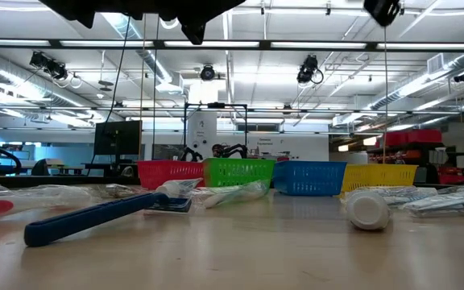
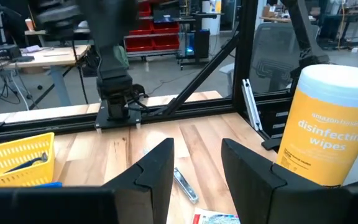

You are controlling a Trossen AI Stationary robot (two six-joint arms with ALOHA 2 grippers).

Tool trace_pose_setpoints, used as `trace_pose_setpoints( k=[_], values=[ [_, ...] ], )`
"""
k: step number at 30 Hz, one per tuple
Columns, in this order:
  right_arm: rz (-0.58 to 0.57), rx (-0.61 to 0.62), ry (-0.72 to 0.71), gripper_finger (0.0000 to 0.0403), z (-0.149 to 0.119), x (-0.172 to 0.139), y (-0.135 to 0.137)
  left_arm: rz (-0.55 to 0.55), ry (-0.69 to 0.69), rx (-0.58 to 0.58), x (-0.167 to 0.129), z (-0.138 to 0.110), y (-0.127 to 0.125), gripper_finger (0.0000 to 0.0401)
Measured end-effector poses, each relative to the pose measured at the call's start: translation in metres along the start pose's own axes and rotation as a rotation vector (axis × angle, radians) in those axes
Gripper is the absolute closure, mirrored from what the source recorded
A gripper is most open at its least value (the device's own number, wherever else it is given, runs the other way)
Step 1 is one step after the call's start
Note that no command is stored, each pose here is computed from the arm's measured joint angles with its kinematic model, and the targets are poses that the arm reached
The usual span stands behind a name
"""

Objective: Pick & Place Travel size toiletries
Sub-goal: Adjust the disinfectant wipes

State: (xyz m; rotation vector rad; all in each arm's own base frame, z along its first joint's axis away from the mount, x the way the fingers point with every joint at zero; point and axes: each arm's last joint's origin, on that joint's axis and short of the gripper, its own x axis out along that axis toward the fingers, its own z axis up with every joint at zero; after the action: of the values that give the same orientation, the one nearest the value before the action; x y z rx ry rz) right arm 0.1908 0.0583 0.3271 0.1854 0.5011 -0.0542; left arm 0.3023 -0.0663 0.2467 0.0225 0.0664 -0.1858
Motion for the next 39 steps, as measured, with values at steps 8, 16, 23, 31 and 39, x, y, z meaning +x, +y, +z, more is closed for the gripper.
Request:
trace_pose_setpoints(
  k=[8,16,23,31,39],
  values=[
    [0.400,-0.255,-0.028,0.0401,-0.023,-0.017,0.078,-0.003,-0.025,-0.022,0.000,0.003,-0.001,0.0259],
    [0.855,-0.448,-0.048,0.0402,-0.046,-0.025,0.137,-0.003,-0.019,-0.014,0.000,0.002,-0.001,0.0259],
    [0.884,-0.472,-0.044,0.0402,-0.076,0.018,0.177,-0.003,-0.013,-0.008,0.000,0.001,-0.001,0.0259],
    [0.959,-0.473,-0.178,0.0403,-0.085,0.012,0.200,0.027,-0.014,-0.009,0.000,0.001,0.007,0.0259],
    [0.986,-0.473,-0.206,0.0403,-0.119,0.039,0.227,0.091,-0.013,-0.014,0.000,0.001,0.018,0.0259]
  ],
)
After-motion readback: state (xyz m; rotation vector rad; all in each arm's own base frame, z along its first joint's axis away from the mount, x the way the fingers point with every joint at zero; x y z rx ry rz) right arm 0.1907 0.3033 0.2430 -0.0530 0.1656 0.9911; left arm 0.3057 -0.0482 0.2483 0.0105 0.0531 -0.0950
